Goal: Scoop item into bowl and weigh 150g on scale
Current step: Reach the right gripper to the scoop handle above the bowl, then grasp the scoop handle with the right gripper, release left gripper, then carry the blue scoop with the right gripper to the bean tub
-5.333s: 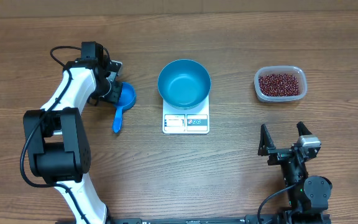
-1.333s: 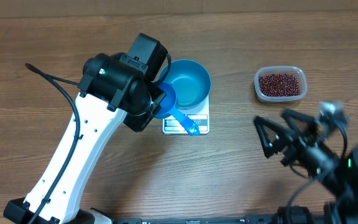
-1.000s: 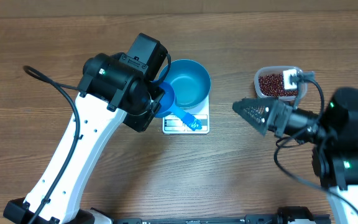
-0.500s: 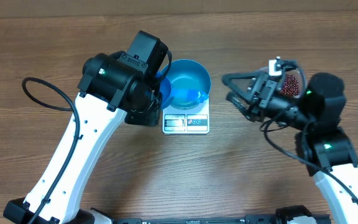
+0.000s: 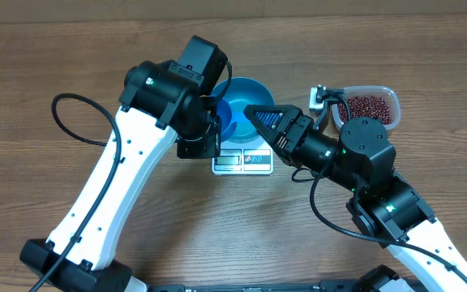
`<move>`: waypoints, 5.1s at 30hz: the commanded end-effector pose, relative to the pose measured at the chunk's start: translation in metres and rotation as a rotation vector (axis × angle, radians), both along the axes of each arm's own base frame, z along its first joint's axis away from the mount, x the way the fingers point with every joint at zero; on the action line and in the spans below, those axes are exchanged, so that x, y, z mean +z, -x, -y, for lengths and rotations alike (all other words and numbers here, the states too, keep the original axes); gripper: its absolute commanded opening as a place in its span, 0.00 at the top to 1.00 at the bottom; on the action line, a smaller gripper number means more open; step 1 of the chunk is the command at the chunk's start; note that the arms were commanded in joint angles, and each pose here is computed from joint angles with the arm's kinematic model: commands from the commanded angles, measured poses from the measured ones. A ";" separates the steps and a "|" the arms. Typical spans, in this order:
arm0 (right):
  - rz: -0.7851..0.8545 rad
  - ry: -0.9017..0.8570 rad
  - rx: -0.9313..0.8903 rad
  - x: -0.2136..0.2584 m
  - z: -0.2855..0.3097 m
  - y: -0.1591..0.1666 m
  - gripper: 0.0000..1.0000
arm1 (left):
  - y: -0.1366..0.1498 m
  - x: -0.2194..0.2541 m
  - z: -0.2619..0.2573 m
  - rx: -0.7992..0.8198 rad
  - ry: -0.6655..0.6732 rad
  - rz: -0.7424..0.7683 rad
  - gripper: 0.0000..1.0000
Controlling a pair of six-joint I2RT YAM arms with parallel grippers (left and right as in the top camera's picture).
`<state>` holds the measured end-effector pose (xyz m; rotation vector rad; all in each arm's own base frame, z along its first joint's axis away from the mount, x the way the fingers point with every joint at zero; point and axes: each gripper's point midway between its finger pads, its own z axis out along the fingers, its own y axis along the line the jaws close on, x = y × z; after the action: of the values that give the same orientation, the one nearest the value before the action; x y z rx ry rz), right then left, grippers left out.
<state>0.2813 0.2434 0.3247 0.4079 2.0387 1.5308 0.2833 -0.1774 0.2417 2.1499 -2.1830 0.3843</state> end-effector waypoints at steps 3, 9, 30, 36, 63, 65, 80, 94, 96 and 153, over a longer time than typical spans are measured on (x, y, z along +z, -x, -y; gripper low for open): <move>0.098 0.069 -0.031 0.007 0.004 -0.006 0.18 | 0.004 -0.001 0.006 -0.018 0.025 -0.021 0.96; 0.020 0.128 -0.056 -0.022 0.004 -0.016 0.28 | 0.007 0.000 0.010 -0.067 0.042 -0.026 0.96; 0.043 0.159 -0.017 -0.030 -0.004 -0.020 0.67 | 0.000 -0.003 -0.006 -0.083 -0.048 0.016 0.96; 0.045 0.160 -0.015 -0.029 -0.004 -0.020 0.69 | 0.001 -0.002 -0.004 -0.100 -0.041 0.014 0.96; 0.058 0.142 0.015 -0.025 -0.008 -0.017 0.86 | 0.006 -0.002 0.003 -0.147 -0.004 -0.001 0.96; 0.058 0.142 0.015 -0.025 -0.008 -0.017 0.86 | 0.006 -0.002 0.003 -0.147 -0.005 -0.002 0.96; 0.054 0.142 0.019 -0.026 -0.008 -0.016 0.96 | 0.006 -0.002 0.003 -0.155 -0.005 0.001 0.96; 0.038 0.151 0.023 -0.030 -0.008 -0.014 0.96 | 0.002 -0.001 0.005 -0.154 0.003 0.019 0.00; 0.038 0.152 0.021 -0.030 -0.007 -0.015 0.96 | 0.001 0.000 0.005 -0.154 0.004 0.023 0.00; 0.063 0.785 -0.429 -0.022 0.188 -0.063 0.96 | -0.044 0.034 -0.064 -1.612 -0.489 0.487 0.00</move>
<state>0.3378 0.0930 0.2684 0.4026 2.2357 0.6821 0.3276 -0.1177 0.2670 -0.2343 -3.4852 0.2296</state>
